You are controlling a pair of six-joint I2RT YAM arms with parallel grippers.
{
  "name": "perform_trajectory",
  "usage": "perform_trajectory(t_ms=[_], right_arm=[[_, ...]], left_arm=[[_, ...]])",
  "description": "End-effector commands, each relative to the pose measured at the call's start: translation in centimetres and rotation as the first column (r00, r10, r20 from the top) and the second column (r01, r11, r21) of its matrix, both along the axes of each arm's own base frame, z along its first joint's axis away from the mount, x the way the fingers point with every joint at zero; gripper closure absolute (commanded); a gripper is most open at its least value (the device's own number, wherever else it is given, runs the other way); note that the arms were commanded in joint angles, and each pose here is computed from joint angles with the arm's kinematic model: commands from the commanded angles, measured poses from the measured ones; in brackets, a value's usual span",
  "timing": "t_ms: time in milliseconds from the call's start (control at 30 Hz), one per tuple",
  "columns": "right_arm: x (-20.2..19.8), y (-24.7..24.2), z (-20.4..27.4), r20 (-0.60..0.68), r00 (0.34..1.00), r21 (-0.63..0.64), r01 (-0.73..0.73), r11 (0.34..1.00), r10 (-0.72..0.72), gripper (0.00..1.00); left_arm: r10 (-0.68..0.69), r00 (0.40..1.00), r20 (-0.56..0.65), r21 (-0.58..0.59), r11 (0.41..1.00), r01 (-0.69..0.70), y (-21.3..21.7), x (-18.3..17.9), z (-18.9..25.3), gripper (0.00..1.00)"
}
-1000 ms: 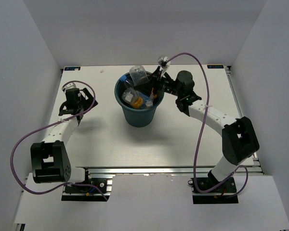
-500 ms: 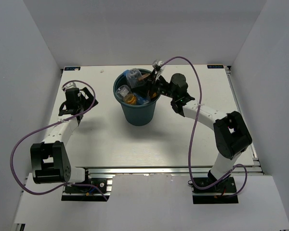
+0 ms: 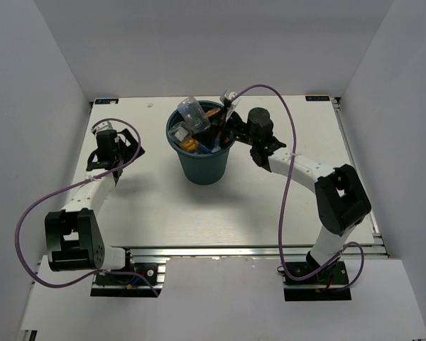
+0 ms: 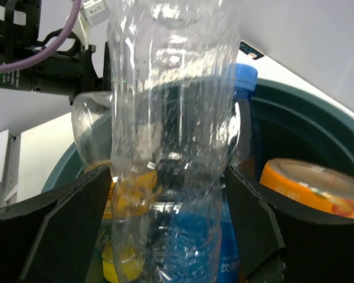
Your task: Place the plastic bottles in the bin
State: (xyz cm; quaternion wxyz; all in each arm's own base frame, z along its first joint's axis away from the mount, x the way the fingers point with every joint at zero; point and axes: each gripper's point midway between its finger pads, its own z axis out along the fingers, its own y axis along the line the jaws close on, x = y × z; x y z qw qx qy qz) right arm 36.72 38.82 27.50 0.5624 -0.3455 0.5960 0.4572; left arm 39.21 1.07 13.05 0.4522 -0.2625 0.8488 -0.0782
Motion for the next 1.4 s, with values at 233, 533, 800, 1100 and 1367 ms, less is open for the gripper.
perform_trajectory(t_ms=[233, 533, 800, 1100, 1367], right_arm=[[-1.2, -1.2, 10.2, 0.208, 0.978, 0.090, 0.002, 0.996, -0.021, 0.11], [-1.9, -2.4, 16.5, 0.273, 0.961, 0.117, 0.007, 0.993, -0.039, 0.11], [2.4, -13.6, 13.7, 0.007, 0.945, 0.139, 0.322, 0.936, -0.326, 0.11], [0.2, -24.6, -3.3, -0.153, 0.706, -0.087, 0.687, 0.721, -0.692, 0.10], [-0.1, -26.4, -7.8, -0.219, 0.611, -0.150, 0.749, 0.645, -0.760, 0.11]], left_arm=[[-0.001, 0.999, 0.053, 0.000, 1.000, 0.001, 0.1, -0.2, 1.6, 0.02], [0.004, 0.998, 0.056, 0.007, 1.000, -0.005, 0.2, -0.2, 1.8, 0.02], [0.067, 0.996, 0.060, 0.066, 0.995, -0.071, 1.8, -0.8, 2.4, 0.02], [0.093, 0.993, 0.066, 0.027, 0.995, -0.095, 1.6, -1.0, 2.0, 0.02], [0.186, 0.979, 0.080, -0.032, 0.982, -0.184, 2.0, -2.5, 1.8, 0.02]])
